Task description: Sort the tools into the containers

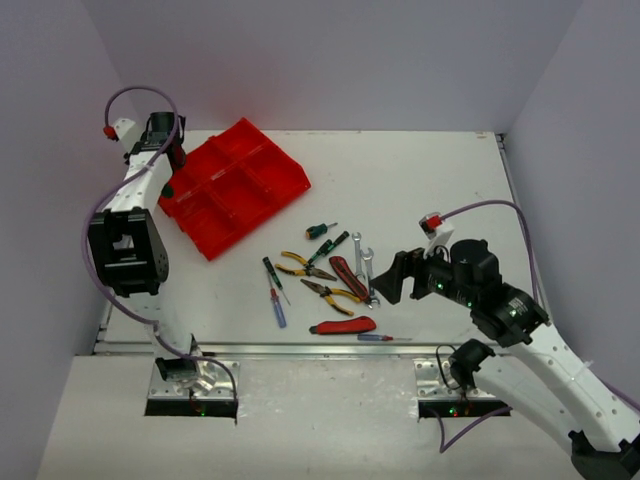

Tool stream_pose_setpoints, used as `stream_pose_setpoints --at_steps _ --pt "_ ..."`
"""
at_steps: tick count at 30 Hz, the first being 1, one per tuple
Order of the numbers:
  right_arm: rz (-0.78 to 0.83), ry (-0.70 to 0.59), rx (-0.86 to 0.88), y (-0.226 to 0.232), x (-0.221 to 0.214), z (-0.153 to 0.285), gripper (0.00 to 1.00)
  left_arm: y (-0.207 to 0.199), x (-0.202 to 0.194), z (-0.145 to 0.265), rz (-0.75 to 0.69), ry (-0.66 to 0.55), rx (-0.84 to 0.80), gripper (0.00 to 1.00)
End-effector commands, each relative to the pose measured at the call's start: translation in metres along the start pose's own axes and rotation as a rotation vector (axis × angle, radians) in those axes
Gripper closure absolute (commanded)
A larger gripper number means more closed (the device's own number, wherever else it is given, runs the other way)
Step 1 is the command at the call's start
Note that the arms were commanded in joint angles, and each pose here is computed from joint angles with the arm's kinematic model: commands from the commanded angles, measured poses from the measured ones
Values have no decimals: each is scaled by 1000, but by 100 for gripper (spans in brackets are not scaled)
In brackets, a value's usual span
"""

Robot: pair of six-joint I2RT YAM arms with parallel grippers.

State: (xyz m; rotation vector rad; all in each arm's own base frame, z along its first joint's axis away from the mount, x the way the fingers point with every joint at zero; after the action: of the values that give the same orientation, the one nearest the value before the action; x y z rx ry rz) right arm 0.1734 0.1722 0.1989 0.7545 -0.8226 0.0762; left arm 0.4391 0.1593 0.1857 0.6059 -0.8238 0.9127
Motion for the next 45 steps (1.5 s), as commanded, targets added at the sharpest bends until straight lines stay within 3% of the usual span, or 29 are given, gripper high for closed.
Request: stream_pose_setpoints --at_steps 1,10,19,20,24,28,33,37,41,45 --pt "40 21 35 3 -5 4 1 -10 15 -9 -26 -54 10 100" --pt "41 56 36 -3 -17 -4 1 -31 28 -31 17 -68 -54 100" --pt "18 88 50 2 -14 -29 1 -36 -4 -63 -34 19 -46 98" --pt "21 87 48 2 -11 -33 1 -36 -10 -67 -36 41 -47 93" --pt "23 115 29 2 -7 -50 1 -37 -23 -70 -42 80 -64 44" --pt "18 115 -15 -2 3 -70 1 -40 -16 -57 -4 90 -113 23" --pt "-122 122 -227 -16 30 -118 1 -32 46 16 135 47 -276 1" --pt "-246 70 -484 -38 62 -170 1 -7 72 89 180 8 -449 0" --pt "-350 105 -745 -69 52 -213 1 5 42 165 94 -6 -733 0" --pt "-386 -11 -794 -60 66 -242 2 32 -14 225 -7 -67 -906 0"
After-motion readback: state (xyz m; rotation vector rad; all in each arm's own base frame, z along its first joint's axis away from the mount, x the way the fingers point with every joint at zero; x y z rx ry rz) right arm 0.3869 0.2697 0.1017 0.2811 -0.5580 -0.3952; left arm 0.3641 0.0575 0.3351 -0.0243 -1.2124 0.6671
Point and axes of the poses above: each gripper's point midway between its finger pads, its own z axis back along the fingers, its own y axis along the line the jaws close on, x = y × z, the point moved 1 cm from there along z, back along the fingers, and after that the axes turned 13 degrees about -z, right-handed, at the moved point
